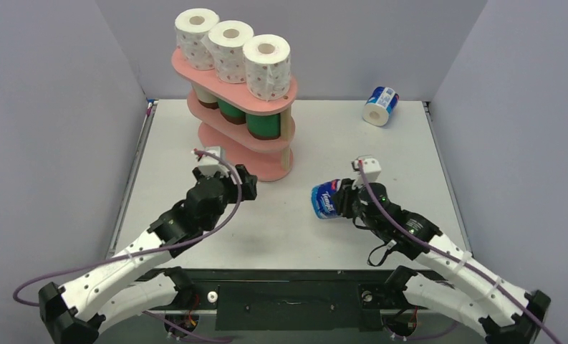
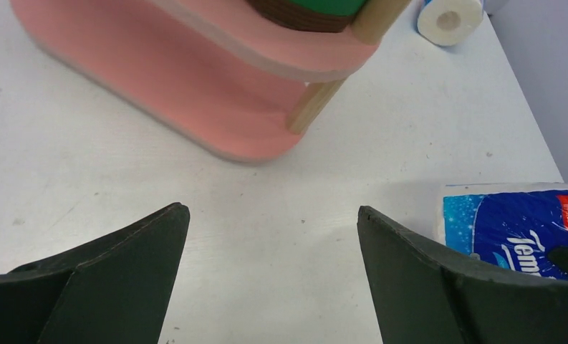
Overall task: Place and organize the paper towels onto the shelf
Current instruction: Pick up the paper towel from the center of the board, then place the paper towel at the center of the board.
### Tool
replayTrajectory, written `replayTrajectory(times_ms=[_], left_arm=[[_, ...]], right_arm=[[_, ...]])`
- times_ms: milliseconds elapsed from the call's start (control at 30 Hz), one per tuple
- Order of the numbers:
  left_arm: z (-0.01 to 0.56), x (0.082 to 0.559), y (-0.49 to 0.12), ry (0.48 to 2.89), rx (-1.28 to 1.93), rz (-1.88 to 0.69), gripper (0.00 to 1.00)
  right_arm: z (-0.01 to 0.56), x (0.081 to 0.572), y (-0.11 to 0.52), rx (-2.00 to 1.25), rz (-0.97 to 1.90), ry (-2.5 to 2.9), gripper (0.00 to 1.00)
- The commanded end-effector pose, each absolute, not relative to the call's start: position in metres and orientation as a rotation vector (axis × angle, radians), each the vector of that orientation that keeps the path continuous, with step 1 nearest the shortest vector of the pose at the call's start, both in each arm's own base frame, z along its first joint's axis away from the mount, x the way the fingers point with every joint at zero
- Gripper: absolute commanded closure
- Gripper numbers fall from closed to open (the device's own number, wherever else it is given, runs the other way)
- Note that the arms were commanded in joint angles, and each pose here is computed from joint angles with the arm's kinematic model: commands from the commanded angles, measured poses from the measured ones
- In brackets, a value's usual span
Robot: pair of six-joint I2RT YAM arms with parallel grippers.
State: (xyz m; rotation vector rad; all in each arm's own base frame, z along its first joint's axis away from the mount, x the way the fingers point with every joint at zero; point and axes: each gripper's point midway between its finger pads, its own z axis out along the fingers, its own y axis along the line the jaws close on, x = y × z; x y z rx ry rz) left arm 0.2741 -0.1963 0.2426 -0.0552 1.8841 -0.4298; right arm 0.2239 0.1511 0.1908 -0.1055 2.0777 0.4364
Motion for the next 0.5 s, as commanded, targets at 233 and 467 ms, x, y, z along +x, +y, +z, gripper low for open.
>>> replayTrajectory(times_ms=[233, 467], left_arm=[[0.172, 0.221, -0.101, 1.799, -0.533, -0.468, 0.13], [0.146, 0.211, -0.094, 1.811, -0.640, -0.518, 0.11]], right_arm=[[0.238, 0.254, 0.260, -0.456, 0.274, 2.032, 0.91], [0.216, 0.268, 0.310, -0.659, 0.213, 2.105, 0.91]])
